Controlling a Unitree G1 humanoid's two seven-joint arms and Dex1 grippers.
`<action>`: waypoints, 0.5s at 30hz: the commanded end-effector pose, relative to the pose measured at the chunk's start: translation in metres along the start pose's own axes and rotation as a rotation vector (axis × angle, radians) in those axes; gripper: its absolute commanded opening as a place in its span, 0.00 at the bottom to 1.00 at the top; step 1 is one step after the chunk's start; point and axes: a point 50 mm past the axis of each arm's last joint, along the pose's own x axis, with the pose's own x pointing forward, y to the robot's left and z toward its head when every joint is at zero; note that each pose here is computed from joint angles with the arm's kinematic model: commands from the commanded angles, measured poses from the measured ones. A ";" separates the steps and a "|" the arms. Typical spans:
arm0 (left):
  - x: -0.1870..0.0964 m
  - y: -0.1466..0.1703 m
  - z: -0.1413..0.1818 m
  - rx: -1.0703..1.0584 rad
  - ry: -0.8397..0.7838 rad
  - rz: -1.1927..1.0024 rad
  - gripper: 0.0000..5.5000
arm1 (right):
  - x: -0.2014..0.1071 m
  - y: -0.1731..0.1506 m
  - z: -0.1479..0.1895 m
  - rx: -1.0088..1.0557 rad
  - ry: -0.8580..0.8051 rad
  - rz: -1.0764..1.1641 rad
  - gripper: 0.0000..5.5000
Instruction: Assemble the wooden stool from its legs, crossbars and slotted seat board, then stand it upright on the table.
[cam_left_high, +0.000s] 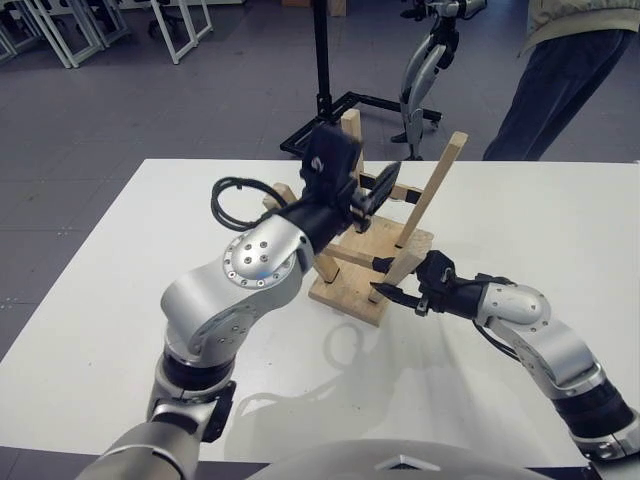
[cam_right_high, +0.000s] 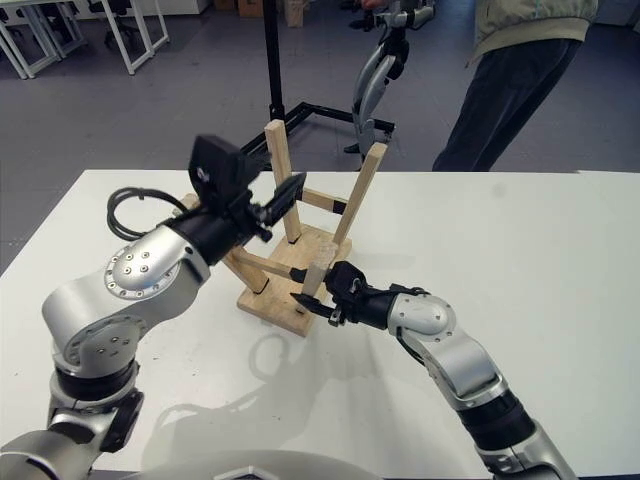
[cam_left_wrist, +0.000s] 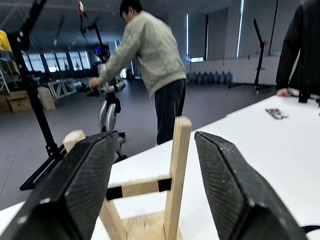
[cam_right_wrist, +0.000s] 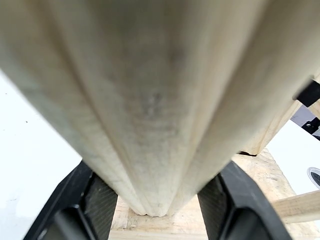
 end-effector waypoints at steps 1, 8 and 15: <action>-0.013 -0.004 -0.061 0.022 0.331 -0.040 0.52 | -0.016 0.011 -0.059 0.128 0.320 -0.011 0.37; -0.027 -0.006 -0.118 0.059 0.552 0.039 0.52 | -0.016 0.011 -0.056 0.123 0.320 0.007 0.37; -0.031 -0.024 -0.131 0.047 0.611 -0.089 0.52 | -0.010 0.007 -0.053 0.107 0.311 0.021 0.37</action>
